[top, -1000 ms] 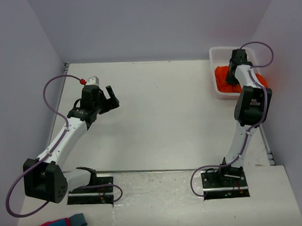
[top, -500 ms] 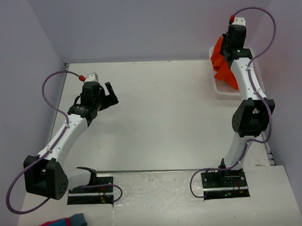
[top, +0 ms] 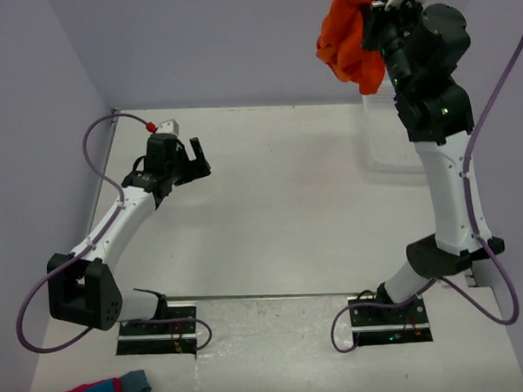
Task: Fold and stack the t-shirts
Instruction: Move the tshirt to the center of the board
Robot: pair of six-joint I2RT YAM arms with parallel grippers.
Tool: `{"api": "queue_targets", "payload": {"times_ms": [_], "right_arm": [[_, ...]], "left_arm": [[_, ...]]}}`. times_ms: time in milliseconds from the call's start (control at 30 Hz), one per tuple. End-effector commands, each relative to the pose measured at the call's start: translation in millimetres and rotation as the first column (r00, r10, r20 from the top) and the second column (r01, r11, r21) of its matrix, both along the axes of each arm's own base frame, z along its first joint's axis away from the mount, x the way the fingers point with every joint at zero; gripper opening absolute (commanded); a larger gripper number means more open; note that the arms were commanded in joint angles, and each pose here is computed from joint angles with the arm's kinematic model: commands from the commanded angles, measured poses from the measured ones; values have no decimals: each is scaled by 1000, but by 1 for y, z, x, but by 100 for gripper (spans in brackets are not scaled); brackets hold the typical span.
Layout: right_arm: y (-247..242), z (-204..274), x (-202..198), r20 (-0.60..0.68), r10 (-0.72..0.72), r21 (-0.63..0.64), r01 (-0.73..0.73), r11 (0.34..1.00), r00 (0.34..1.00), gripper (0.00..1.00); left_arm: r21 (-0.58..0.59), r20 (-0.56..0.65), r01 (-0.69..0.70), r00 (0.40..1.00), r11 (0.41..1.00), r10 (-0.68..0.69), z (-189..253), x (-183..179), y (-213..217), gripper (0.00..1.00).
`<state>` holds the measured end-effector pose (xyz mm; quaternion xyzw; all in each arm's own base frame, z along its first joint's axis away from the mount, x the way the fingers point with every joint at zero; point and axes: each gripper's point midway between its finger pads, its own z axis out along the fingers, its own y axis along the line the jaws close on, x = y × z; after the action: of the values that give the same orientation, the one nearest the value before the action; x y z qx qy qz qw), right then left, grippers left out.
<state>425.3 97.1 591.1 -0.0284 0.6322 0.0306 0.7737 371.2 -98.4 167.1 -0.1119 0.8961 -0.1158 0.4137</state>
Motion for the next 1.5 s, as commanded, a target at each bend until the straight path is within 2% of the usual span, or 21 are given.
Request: {"api": "queue_targets", "payload": {"times_ms": [0,100,233,300,433,567,667,733,800,867,933,967,1033,1067,1133,1167,1200,1233,1333,1367,1467], "right_arm": [[28,9,-60,-7,167,48,-166,985,986,0],[67,-19,-95,-92,355,120,-343,932,930,0],[102,-59,-134,-174,509,200,-476,856,843,0],[114,-89,-139,-228,559,225,-515,827,797,0],[132,-166,-128,-392,570,264,-505,822,722,0],[165,-262,-113,-555,606,307,-536,786,570,0],[190,-303,-87,-633,601,288,-572,768,489,0],[200,-314,-61,-651,569,237,-578,781,503,0],[211,-321,-23,-675,516,177,-562,808,528,24],[202,-321,12,-690,396,79,-480,874,606,57],[185,-316,26,-683,306,29,-393,919,664,79],[167,-323,30,-701,242,4,-336,942,671,87],[144,-324,23,-720,195,11,-270,963,666,89],[125,-351,14,-767,130,-19,-225,974,628,89],[107,-356,-7,-778,105,-17,-187,982,620,89],[103,-385,-24,-824,103,-10,-196,981,558,87],[103,-388,-37,-830,134,25,-205,978,541,86],[102,-413,-49,-858,143,37,-218,975,494,85],[111,-441,-62,-885,191,97,-232,968,424,76],[112,-447,-63,-892,188,100,-227,969,411,73],[121,-461,-69,-896,236,155,-234,960,375,71]], "left_arm": [[-43,146,85,986,995,-78,47,3,-14,100],[-106,203,184,966,977,-160,62,-5,-32,100],[-170,218,245,954,954,-206,55,-21,-44,100],[-185,231,247,952,951,-202,58,-27,-44,100],[-206,241,256,949,944,-205,61,-34,-46,100],[-191,244,223,954,956,-174,66,-35,-39,100],[-172,252,189,957,967,-142,70,-32,-32,100],[-164,247,177,960,970,-134,69,-32,-30,100],[-161,245,175,961,971,-132,68,-33,-29,100],[-161,240,195,959,967,-153,66,-34,-32,100],[-161,237,227,954,961,-185,66,-37,-36,100],[-160,231,233,954,959,-193,64,-37,-37,100],[-160,220,249,952,955,-211,60,-38,-39,100],[-162,216,255,952,953,-218,59,-38,-41,100],[-171,190,266,954,949,-233,50,-36,-45,100],[-178,183,269,954,947,-237,48,-36,-47,100],[-193,176,287,951,938,-255,46,-35,-52,99],[-205,140,295,952,933,-270,34,-33,-57,98],[-244,76,322,947,915,-313,15,-29,-75,95],[-251,71,332,943,909,-325,15,-26,-81,95],[-260,22,358,931,897,-365,1,-24,-103,95]]}}
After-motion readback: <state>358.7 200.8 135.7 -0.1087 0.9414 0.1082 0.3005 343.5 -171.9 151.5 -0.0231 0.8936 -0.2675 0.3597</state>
